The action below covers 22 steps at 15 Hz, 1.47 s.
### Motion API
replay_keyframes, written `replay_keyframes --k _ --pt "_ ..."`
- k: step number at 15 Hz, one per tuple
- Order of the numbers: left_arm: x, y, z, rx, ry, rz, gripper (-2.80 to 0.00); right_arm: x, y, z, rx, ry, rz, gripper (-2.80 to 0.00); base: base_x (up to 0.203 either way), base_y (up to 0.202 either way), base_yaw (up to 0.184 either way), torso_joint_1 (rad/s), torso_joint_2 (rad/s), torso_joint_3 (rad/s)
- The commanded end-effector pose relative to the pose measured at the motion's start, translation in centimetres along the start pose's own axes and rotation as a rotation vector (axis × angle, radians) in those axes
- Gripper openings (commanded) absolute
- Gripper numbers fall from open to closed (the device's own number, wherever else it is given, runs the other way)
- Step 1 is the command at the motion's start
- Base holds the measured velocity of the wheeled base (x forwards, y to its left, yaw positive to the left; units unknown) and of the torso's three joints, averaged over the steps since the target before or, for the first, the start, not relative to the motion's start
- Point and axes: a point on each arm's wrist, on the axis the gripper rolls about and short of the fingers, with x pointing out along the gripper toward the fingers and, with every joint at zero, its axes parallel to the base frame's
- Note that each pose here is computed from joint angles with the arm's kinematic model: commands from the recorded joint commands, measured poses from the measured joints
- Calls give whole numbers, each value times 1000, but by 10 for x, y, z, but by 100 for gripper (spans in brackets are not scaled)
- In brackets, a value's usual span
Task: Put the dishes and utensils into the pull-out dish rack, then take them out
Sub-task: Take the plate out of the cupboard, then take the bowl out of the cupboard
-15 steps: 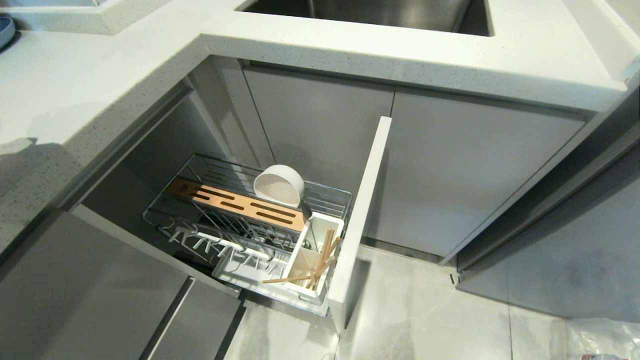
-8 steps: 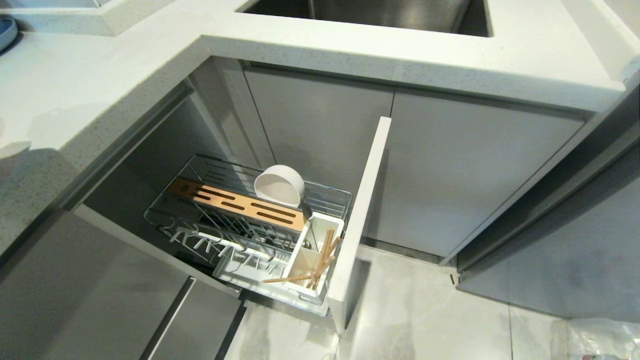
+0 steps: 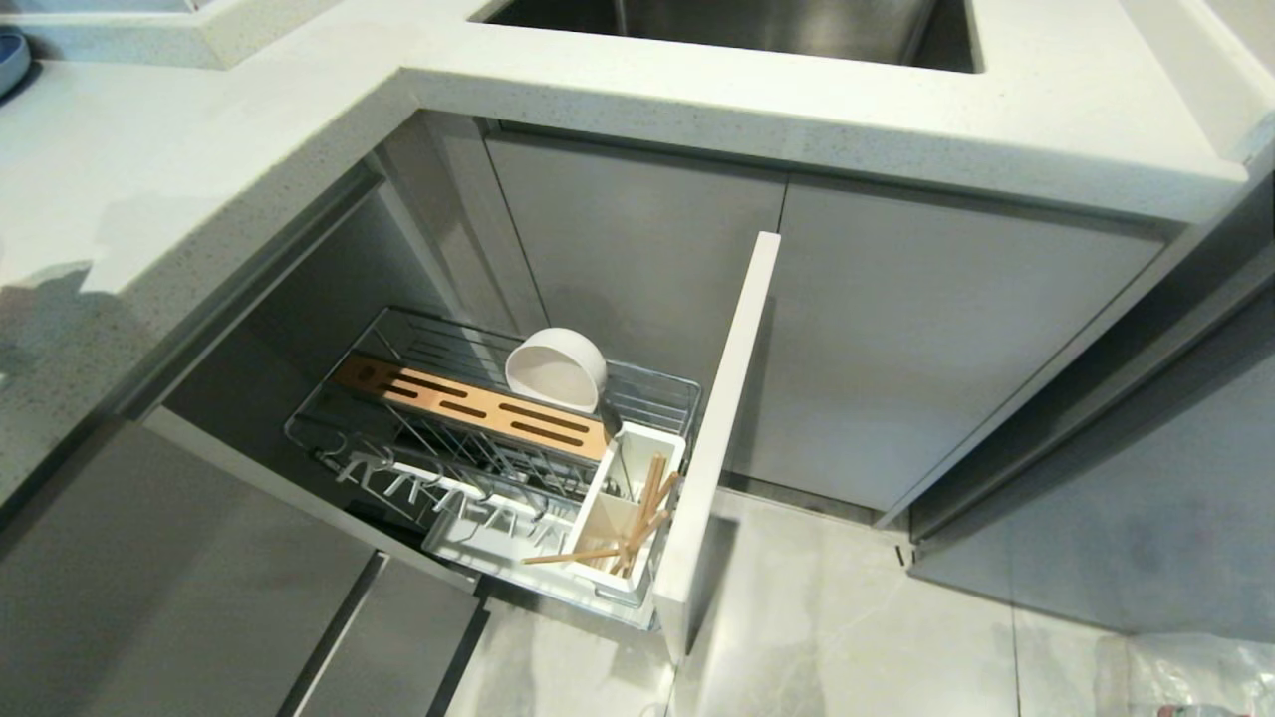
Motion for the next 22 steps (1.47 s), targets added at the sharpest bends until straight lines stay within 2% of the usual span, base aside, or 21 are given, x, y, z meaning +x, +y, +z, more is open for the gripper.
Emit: replay_keyframes --k 1,5,8,10,12,15,16,17,19,21,22 --pt "-20 10 -9 -27 -68 -9 -280 0 0 0 0 1 0 -280 0 0 0 0 0 0" --pt "-56 32 -25 -119 -244 -61 -280 0 0 0 0 1 0 -280 0 0 0 0 0 0" --pt "-83 57 -40 -257 -414 -93 -280 0 0 0 0 1 0 -280 0 0 0 0 0 0" --pt "-97 73 -51 -389 -542 -121 -280 0 0 0 0 1 0 -280 0 0 0 0 0 0" --pt "-104 82 -58 -543 -657 -192 -280 0 0 0 0 1 0 -280 0 0 0 0 0 0" --pt "-111 89 -52 -796 -829 -280 -280 0 0 0 0 1 0 -280 0 0 0 0 0 0" --pt "-112 87 -46 -884 -886 -320 -280 0 0 0 0 1 0 -280 0 0 0 0 0 0" --pt "-110 81 -42 -935 -909 -370 -280 0 0 0 0 1 0 -280 0 0 0 0 0 0" --pt "-103 53 -21 -968 -876 -488 -280 0 0 0 0 1 0 -280 0 0 0 0 0 0" --pt "-103 19 -2 -958 -829 -641 -280 0 0 0 0 1 0 -280 0 0 0 0 0 0" --pt "-102 3 5 -975 -788 -711 -280 0 0 0 0 1 0 -280 0 0 0 0 0 0"
